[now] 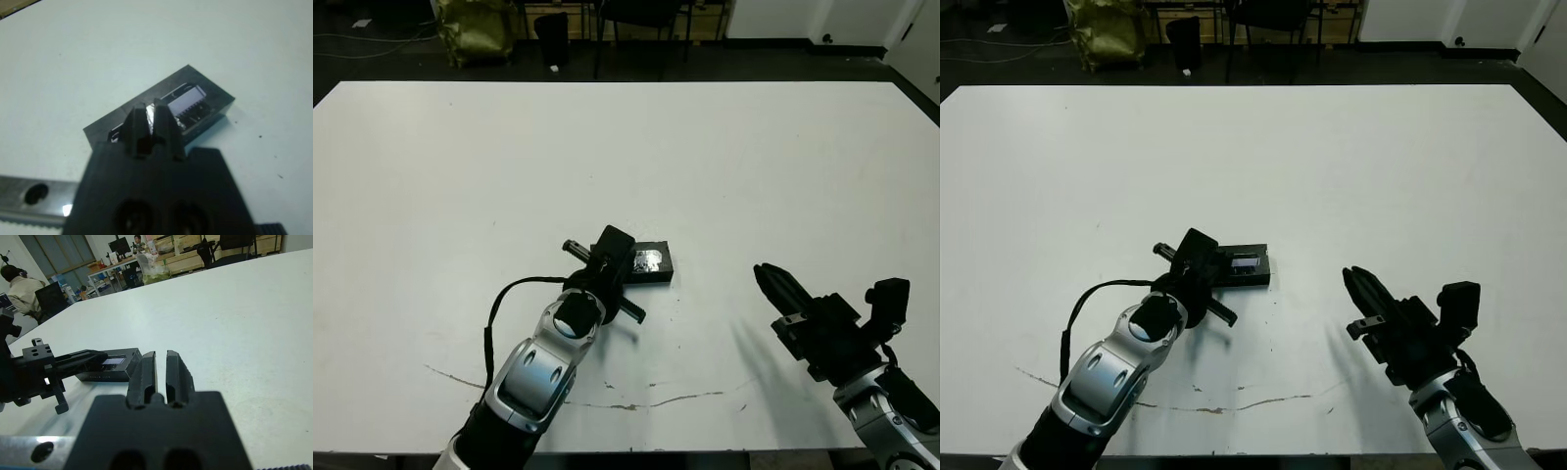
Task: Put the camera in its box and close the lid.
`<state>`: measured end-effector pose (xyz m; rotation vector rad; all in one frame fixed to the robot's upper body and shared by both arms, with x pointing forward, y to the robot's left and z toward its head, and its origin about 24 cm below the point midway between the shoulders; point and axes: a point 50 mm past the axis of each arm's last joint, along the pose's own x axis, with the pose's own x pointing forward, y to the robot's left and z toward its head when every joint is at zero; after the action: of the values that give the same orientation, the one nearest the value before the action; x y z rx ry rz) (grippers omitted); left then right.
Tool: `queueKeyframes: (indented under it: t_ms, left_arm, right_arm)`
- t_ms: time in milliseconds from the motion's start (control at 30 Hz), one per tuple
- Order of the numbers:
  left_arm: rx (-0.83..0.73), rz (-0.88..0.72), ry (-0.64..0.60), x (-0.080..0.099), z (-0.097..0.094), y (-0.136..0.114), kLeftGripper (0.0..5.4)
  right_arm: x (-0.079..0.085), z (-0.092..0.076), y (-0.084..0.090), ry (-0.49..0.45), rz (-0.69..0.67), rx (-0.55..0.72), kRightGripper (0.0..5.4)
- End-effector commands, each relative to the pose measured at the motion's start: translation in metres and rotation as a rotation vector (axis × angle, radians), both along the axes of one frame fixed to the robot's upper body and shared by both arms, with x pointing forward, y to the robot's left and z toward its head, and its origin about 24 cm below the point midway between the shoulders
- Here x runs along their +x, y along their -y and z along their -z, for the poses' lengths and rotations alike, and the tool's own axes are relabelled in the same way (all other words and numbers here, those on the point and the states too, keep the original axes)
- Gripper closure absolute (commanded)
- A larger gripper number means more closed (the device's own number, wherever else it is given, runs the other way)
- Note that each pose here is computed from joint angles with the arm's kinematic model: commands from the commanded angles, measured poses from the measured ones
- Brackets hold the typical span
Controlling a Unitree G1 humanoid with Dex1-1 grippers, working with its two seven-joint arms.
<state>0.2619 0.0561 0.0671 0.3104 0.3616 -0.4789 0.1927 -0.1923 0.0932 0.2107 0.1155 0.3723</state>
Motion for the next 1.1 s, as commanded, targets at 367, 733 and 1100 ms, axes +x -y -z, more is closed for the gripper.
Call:
queueKeyframes:
  t_ms: [367, 733, 1100]
  left_arm:
    - [-0.168, -0.019, 0.03, -0.023, -0.018, -0.038, 5.38]
    - [-0.329, -0.185, 0.493, -0.042, -0.085, -0.106, 5.38]
    - [-0.326, -0.444, 0.57, -0.045, -0.062, -0.138, 5.38]
  right_arm:
    - [-0.003, -0.002, 0.005, -0.004, 0.026, -0.021, 5.4]
    - [0.011, -0.009, 0.012, 0.055, 0.081, 0.007, 5.4]
    - [0.029, -0.018, 0.012, 0.093, 0.178, -0.141, 5.4]
